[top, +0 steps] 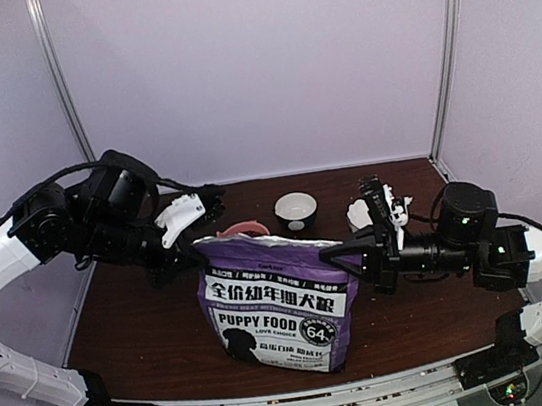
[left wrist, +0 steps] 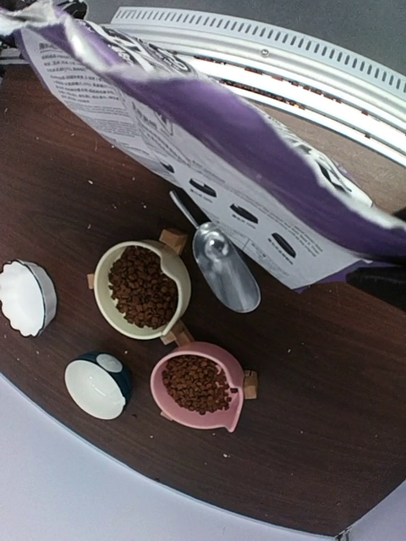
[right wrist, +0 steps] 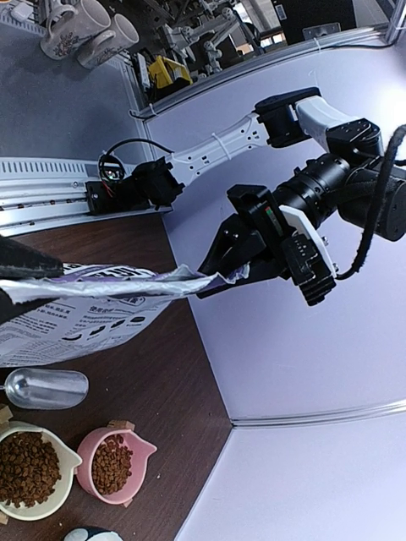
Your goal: Serve the pet food
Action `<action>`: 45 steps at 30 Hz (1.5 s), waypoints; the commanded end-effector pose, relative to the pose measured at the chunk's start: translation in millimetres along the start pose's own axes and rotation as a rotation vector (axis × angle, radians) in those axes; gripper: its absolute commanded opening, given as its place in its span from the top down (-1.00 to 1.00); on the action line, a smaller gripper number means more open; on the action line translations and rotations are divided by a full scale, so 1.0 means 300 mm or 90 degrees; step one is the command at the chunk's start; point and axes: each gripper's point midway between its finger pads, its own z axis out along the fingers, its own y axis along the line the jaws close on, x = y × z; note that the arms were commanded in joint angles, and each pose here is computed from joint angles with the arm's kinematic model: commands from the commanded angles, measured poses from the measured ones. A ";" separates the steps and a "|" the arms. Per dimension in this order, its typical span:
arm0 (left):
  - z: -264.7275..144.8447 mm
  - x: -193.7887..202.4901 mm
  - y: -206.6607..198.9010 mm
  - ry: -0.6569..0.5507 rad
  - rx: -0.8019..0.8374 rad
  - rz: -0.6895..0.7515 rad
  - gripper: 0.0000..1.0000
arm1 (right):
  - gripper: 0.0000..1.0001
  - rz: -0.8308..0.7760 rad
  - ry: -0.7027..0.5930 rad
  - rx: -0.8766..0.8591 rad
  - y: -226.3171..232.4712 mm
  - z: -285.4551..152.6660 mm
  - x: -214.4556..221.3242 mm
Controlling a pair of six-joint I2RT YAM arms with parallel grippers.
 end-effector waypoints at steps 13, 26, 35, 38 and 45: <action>-0.033 0.108 0.106 0.062 -0.087 -0.029 1.00 | 1.00 -0.005 -0.036 -0.014 0.020 -0.026 -0.052; -0.078 0.092 0.139 0.031 -0.113 -0.044 0.64 | 1.00 -0.006 -0.035 -0.006 0.015 -0.030 -0.052; -0.206 -0.025 0.125 -0.092 -0.088 -0.072 -0.58 | -0.13 -0.012 -0.029 0.003 0.020 -0.055 -0.086; -0.255 -0.091 0.120 -0.139 -0.073 -0.079 -0.66 | -0.57 -0.008 -0.033 0.018 0.018 -0.069 -0.132; -0.380 -0.323 0.136 -0.276 -0.051 -0.084 -0.77 | -0.97 0.023 0.016 0.127 -0.056 -0.073 -0.246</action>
